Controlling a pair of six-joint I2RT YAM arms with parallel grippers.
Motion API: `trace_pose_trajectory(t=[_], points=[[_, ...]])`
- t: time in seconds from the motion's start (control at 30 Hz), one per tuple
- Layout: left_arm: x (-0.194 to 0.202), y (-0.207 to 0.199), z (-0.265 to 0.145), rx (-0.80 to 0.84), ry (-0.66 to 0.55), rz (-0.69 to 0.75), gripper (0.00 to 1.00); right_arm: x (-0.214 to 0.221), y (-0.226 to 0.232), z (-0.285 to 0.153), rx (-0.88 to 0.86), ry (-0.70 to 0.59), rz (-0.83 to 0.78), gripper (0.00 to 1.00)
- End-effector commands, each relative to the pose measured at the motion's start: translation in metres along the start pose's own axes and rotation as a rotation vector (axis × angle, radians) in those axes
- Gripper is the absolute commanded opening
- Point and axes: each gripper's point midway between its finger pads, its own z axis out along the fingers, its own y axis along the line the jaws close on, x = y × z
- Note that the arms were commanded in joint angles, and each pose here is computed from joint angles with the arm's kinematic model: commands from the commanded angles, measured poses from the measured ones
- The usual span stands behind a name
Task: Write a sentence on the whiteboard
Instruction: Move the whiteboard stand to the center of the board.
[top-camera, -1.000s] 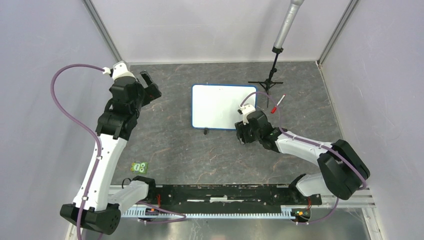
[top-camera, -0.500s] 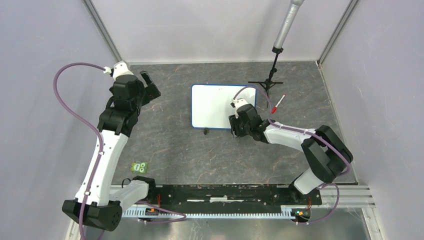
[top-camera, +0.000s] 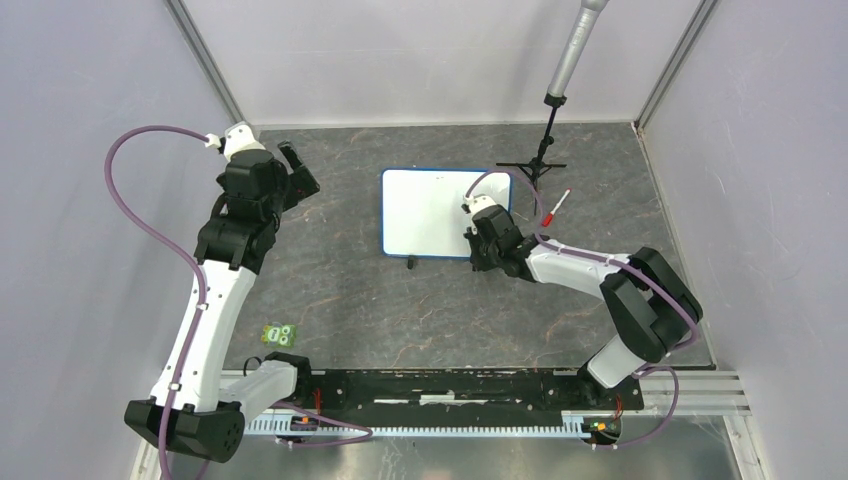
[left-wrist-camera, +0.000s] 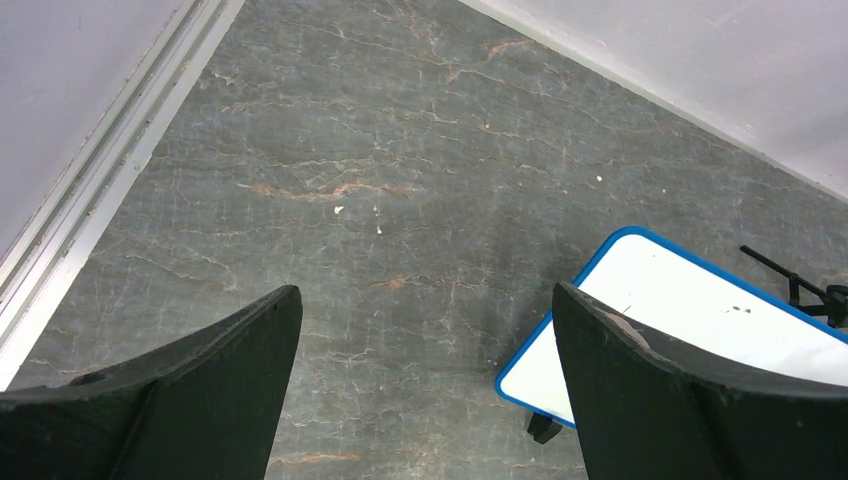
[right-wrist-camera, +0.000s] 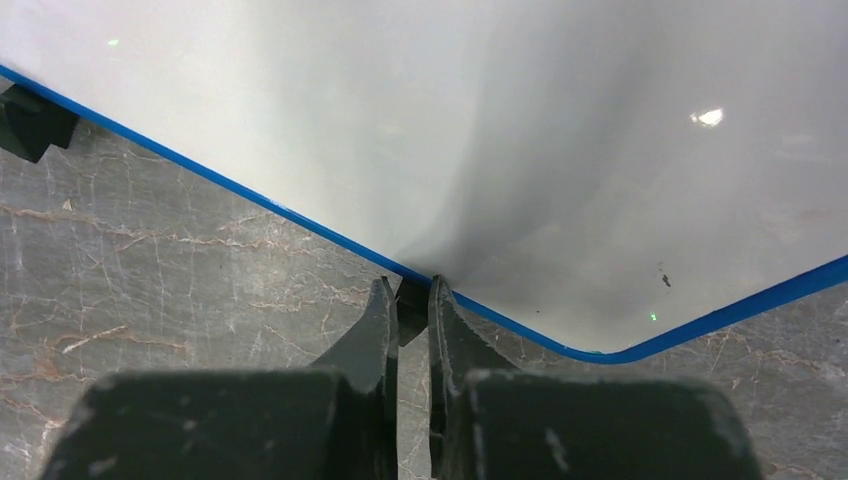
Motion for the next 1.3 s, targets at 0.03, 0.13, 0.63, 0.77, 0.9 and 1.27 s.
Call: trace_pose_trajectory(t=[0.03,0.13,0.63,0.77,0.9,1.27], points=[[-0.01,0.004,-0.002,-0.022,-0.037,-0.023,1.0,0.04,-0.008,-0.01,-0.037,0.11,-0.133,0.01],[-0.009,0.004,-0.001,-0.023,-0.033,-0.021,1.0,0.048,-0.006,-0.019,-0.089,0.115,-0.186,0.0],[0.001,-0.004,0.005,0.02,0.009,0.001,1.0,0.09,-0.028,-0.05,-0.184,0.214,-0.526,0.0],[0.002,-0.005,0.006,0.024,0.011,0.005,1.0,0.091,-0.036,-0.059,-0.179,0.229,-0.581,0.0],[0.004,-0.007,0.008,0.032,0.022,0.008,1.0,0.099,-0.045,-0.066,-0.163,0.28,-0.64,0.0],[0.007,-0.012,0.011,0.05,0.035,0.003,1.0,0.115,-0.033,-0.085,-0.255,0.341,-0.599,0.0]])
